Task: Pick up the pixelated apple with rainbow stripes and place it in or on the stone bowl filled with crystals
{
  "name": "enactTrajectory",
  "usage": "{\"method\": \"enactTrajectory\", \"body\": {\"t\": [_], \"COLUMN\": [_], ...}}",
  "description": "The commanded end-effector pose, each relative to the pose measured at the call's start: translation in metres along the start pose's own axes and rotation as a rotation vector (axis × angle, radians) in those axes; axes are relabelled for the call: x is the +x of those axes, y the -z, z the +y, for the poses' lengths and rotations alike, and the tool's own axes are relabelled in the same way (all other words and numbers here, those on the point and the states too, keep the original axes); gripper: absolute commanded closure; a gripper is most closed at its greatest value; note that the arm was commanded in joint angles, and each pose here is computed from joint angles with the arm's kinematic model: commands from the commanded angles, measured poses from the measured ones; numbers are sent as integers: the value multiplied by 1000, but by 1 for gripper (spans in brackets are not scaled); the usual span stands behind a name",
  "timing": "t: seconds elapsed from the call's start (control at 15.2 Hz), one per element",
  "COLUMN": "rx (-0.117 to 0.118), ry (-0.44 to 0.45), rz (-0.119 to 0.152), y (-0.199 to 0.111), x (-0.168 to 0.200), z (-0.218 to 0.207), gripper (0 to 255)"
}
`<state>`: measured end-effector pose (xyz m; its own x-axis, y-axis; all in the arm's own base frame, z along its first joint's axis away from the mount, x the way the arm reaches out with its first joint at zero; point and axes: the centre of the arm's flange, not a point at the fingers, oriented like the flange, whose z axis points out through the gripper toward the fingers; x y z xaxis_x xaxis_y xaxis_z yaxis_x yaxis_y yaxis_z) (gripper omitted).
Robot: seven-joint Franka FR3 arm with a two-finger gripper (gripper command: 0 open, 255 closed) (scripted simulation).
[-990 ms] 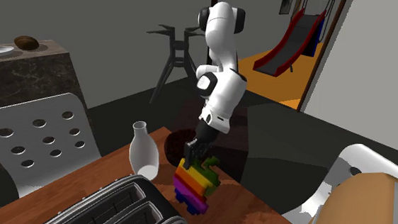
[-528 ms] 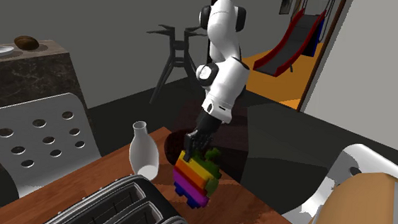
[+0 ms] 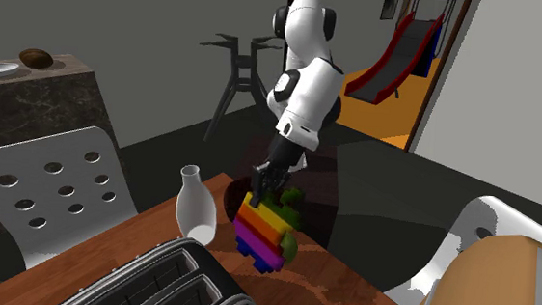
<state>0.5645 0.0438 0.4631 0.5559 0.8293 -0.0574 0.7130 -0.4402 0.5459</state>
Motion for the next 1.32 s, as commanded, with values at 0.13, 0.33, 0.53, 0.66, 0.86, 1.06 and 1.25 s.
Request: {"method": "enactTrajectory", "body": {"t": [0.13,0.33,0.53,0.66,0.86,1.06,1.25], "rx": [0,0,0,0,0,0,0], "ry": [0,0,0,0,0,0,0], "rz": [0,0,0,0,0,0,0], "y": [18,31,44,49,64,78,93], "x": [0,-1,-2,-13,-45,-78,-110], "z": [11,20,28,22,5,-13,-31], "gripper": [255,255,255,255,255,255,255]}}
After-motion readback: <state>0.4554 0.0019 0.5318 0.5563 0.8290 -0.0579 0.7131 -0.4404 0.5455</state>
